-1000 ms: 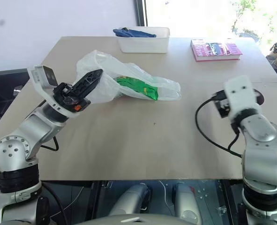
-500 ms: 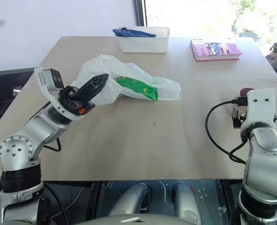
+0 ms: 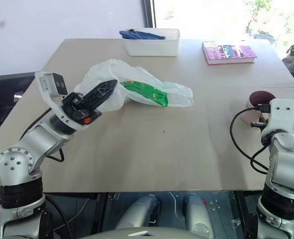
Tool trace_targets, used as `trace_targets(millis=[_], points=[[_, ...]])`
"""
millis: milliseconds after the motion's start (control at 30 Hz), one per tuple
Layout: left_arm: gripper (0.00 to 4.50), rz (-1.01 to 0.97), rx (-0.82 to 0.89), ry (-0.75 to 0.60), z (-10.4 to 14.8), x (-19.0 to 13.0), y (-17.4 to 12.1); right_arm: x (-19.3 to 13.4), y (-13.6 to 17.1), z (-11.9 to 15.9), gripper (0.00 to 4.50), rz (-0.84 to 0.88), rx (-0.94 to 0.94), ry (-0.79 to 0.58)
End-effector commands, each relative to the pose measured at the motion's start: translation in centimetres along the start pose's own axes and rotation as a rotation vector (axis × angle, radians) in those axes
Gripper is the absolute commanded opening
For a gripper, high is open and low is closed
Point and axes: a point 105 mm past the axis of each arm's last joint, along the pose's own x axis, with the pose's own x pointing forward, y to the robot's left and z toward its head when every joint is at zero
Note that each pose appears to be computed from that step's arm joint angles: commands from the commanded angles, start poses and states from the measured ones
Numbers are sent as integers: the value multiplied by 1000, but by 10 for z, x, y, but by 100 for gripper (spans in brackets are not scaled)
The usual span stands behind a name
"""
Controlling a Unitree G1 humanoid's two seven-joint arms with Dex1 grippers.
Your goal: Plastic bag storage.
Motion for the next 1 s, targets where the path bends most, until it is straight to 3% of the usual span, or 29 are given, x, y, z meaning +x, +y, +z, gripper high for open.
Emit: trace_targets(millis=[33,267,400,533,767,1000], points=[[0,-54,-7,-56,14,-3,-14,-8,1,23,40,33,-11,-114],[0,-101,-109,-132,43,-16,-16,-64,98,42,40,646,-165,-231],[0,-102,-106,-152,57,-26,-13,-83,149,59,40,858,-197,-323],[0,-119,-96,-81,54,-31,-18,-89,200,69,40,1021,-273,-421],[0,-147,-77,102,28,-33,-30,-83,263,85,40,1048,-420,-610],[0,-128,-78,191,5,-45,-36,-74,275,117,40,919,-473,-792]])
